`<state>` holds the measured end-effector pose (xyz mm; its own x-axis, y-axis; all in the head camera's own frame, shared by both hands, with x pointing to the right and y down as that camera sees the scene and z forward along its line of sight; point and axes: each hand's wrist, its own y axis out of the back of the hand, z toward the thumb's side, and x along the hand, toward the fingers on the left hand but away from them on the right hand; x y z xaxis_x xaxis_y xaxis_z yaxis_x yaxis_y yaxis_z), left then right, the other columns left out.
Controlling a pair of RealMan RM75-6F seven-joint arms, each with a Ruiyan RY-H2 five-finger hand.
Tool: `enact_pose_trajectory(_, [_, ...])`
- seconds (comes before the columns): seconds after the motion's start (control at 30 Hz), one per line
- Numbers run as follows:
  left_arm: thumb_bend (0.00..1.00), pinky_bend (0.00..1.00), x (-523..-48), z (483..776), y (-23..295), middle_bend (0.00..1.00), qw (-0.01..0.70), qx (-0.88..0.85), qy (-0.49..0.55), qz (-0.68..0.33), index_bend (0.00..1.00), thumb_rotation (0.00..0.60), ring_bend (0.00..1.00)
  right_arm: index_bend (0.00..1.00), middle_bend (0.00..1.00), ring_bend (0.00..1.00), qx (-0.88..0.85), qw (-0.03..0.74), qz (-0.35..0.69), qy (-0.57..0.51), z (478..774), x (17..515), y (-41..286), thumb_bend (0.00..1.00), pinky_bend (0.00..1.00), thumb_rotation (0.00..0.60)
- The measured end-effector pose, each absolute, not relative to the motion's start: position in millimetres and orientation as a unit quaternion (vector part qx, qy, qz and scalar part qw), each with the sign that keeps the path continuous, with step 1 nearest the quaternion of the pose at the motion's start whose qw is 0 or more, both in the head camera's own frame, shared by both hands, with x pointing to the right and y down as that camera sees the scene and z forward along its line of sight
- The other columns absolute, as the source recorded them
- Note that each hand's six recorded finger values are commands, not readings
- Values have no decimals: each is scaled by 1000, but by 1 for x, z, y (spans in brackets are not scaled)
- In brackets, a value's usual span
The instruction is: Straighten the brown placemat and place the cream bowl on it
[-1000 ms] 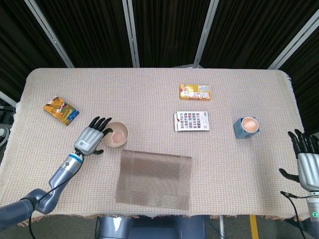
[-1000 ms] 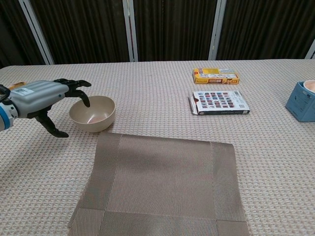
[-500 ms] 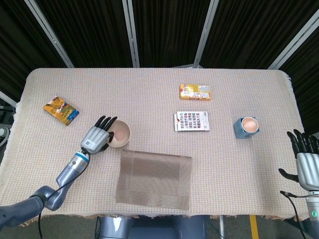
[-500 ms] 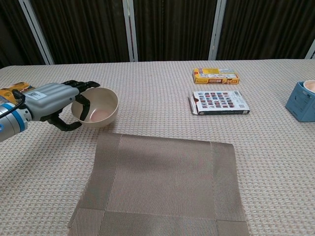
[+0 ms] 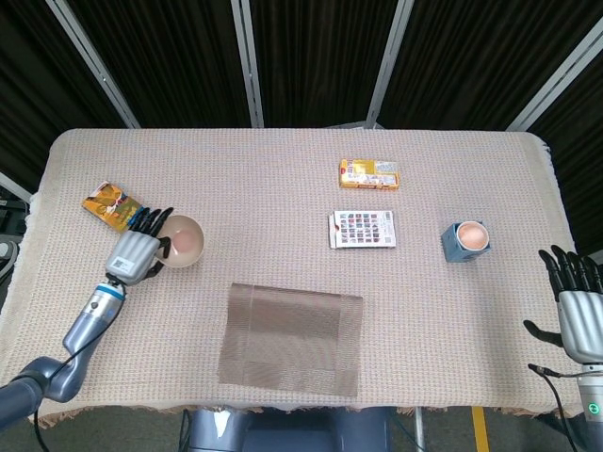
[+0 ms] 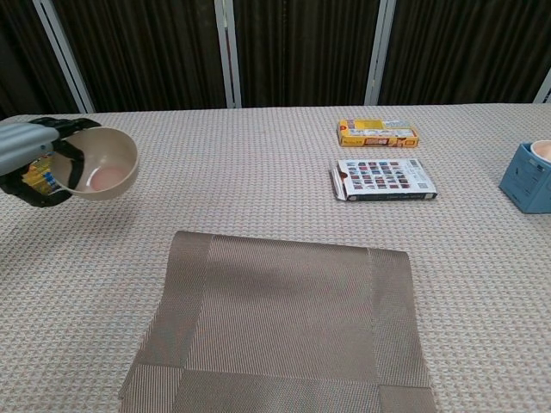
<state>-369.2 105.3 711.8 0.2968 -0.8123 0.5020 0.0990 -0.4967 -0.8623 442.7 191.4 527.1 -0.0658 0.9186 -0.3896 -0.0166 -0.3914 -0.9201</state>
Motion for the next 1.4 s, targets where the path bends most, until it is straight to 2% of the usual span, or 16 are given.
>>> enact_pose_trajectory(0.3, [424,0,-457,709,128,0,379,-649,261,-606,620,600,0,0,0,0,-571,385,605,-399,522,437,193,0,0,600])
enact_pose_trajectory(0.43, [409,0,-480,708,135,0,362,-638,264,-626,596,600,0,0,0,0,-572,386,603,-400,521,436,193,0,0,600])
enact_pose_trajectory(0.5, [255,0,-489,708,139,0,352,-635,268,-634,464,600,0,0,0,0,-572,386,603,-400,521,436,194,0,0,600])
enact_pose_trajectory(0.53, [131,0,-492,709,140,0,348,-633,269,-636,323,600,0,0,0,0,-572,386,603,-399,521,435,194,0,0,600])
enact_pose_trajectory(0.57, [58,0,-494,709,141,0,346,-632,270,-639,221,600,0,0,0,0,-573,386,603,-399,520,435,194,0,0,600])
enact_pose_trajectory(0.6, [8,0,-497,709,143,0,343,-631,272,-641,114,600,0,0,0,0,-573,386,603,-400,520,435,194,0,0,600])
enact_pose_trajectory(0.63, [0,0,-498,710,144,0,340,-631,273,-642,37,600,0,0,0,0,-573,386,602,-400,520,435,194,0,0,600])
enact_pose_trajectory(0.67, [0,0,-499,710,145,0,337,-632,274,-642,5,600,0,0,0,0,-573,386,602,-401,520,435,194,0,0,600])
enact_pose_trajectory(0.9, [0,0,-492,695,142,0,358,-636,295,-616,8,600,0,0,0,0,-572,386,601,-403,518,435,193,0,0,600])
enact_pose_trajectory(1.03, [0,0,-472,677,142,0,376,-658,318,-570,103,600,0,0,0,0,-573,386,600,-404,517,436,193,0,0,600])
enact_pose_trajectory(1.17, [0,0,-438,657,148,0,387,-696,327,-509,183,600,0,0,0,0,-574,387,599,-403,516,435,194,0,0,600])
enact_pose_trajectory(1.4, [0,0,-356,634,184,0,380,-786,281,-399,274,600,0,0,0,0,-572,386,600,-403,516,436,194,0,0,600])
